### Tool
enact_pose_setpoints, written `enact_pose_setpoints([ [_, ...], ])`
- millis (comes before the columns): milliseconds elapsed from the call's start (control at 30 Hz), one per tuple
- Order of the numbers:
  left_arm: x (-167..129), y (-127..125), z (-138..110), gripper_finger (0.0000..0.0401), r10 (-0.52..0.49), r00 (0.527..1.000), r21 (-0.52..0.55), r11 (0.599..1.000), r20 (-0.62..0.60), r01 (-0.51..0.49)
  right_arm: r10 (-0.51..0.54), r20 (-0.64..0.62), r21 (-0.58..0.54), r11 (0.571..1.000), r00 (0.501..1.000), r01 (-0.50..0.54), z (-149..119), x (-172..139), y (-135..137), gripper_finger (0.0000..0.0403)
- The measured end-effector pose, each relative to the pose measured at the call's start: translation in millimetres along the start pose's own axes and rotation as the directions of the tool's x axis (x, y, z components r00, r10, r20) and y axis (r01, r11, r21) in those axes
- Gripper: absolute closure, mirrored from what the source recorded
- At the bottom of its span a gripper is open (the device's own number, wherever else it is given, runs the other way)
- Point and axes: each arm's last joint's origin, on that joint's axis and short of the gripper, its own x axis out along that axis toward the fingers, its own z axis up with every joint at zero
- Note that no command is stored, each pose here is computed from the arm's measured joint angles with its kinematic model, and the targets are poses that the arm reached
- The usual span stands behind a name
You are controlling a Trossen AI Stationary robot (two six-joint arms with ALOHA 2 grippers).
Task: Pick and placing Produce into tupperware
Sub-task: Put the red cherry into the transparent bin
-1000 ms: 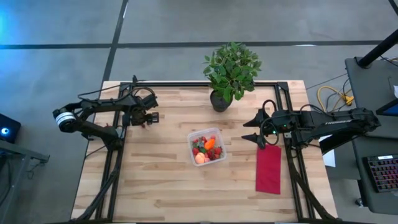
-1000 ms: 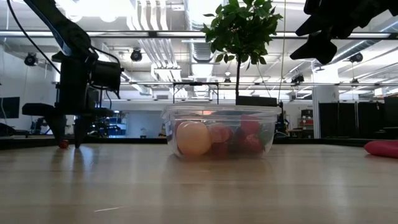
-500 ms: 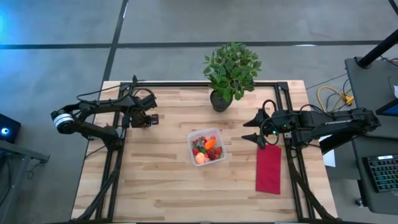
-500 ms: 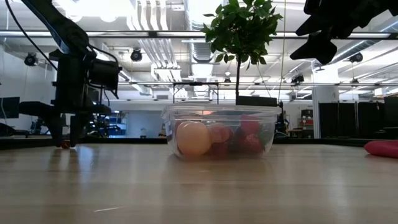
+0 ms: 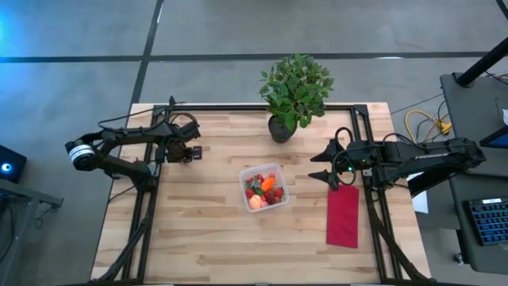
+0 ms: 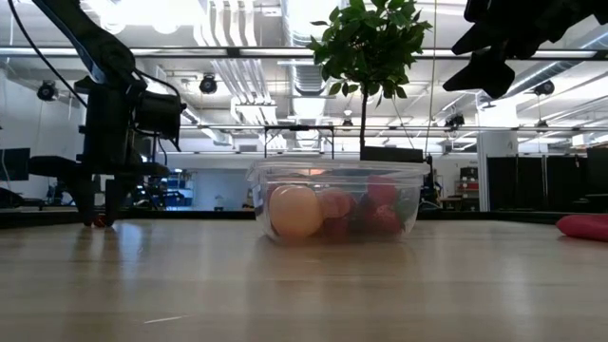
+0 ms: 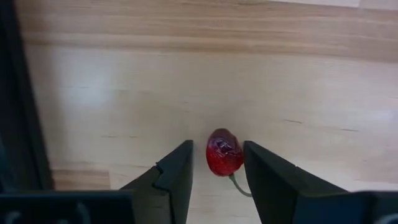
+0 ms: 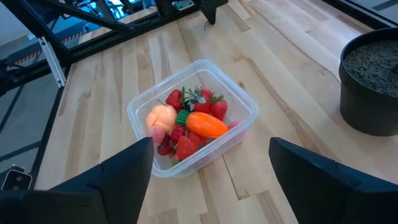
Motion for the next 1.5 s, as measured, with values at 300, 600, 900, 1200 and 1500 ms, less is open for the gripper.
enact_pose_setpoints([
  [300, -0.7, -0.3, 0.5, 0.0336, 0.000, 1.000, 0.001, 1.000, 0.003, 0.000, 0.000, 0.000, 0.000, 1.000, 1.000, 0.000, 0.0, 0.0, 0.0, 0.0090],
  [600, -1.6, -5.9, 0.5, 0.0346, -0.085, 0.995, -0.002, 0.996, -0.044, 0.085, 0.000, 0.000, 0.000, 1.000, 1.000, 0.000, -0.1, 0.0, 0.0, 0.0096],
  [900, -38.4, -70.7, -7.7, 0.0346, -0.672, 0.724, 0.285, 0.672, -0.155, 0.684, 0.000, 0.000, 0.000, 1.000, 1.000, 0.000, 0.0, 0.0, 0.0, 0.0094],
  [1200, -100.6, -135.4, -59.0, 0.0346, -0.913, 0.275, 0.523, 0.083, -0.301, 0.848, 0.000, 0.000, 0.000, 1.000, 1.000, 0.000, 0.0, 0.0, 0.0, 0.0096],
  [1500, -84.0, -181.4, -91.2, 0.0346, -0.862, 0.398, 0.536, 0.185, -0.315, 0.824, 0.000, 0.000, 0.000, 1.000, 1.000, 0.000, 0.0, 0.0, 0.0, 0.0096],
])
